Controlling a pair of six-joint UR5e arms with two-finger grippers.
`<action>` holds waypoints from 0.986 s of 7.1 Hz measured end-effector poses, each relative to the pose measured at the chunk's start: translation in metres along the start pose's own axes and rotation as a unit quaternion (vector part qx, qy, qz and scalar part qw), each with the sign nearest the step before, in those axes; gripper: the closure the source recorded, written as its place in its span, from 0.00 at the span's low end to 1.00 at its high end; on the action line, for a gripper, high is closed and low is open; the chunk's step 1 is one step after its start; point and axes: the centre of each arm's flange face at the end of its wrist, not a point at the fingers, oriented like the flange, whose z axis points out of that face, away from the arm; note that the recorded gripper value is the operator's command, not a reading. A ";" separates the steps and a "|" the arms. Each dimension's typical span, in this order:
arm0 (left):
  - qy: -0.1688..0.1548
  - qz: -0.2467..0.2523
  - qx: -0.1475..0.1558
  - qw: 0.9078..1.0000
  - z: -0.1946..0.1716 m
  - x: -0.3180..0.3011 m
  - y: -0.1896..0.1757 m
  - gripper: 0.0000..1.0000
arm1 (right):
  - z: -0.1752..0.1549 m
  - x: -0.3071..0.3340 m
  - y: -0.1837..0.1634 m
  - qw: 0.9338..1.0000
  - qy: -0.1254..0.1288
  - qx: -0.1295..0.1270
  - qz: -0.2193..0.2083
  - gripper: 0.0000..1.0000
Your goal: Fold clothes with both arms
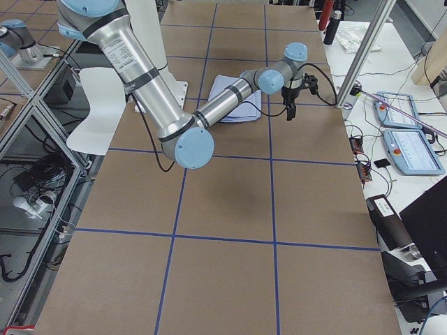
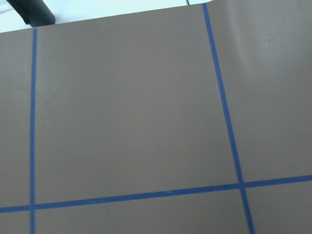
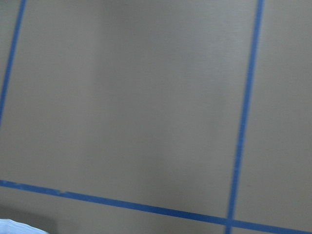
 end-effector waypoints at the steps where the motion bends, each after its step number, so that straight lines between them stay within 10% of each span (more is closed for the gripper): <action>1: -0.016 0.017 -0.009 1.000 0.006 -0.047 -0.002 0.00 | -0.011 0.073 0.012 1.000 0.003 -0.007 -0.012 0.00; 7: -0.018 0.069 -0.075 0.995 0.080 -0.220 0.065 0.00 | -0.018 0.301 0.114 0.999 0.010 -0.043 0.000 0.00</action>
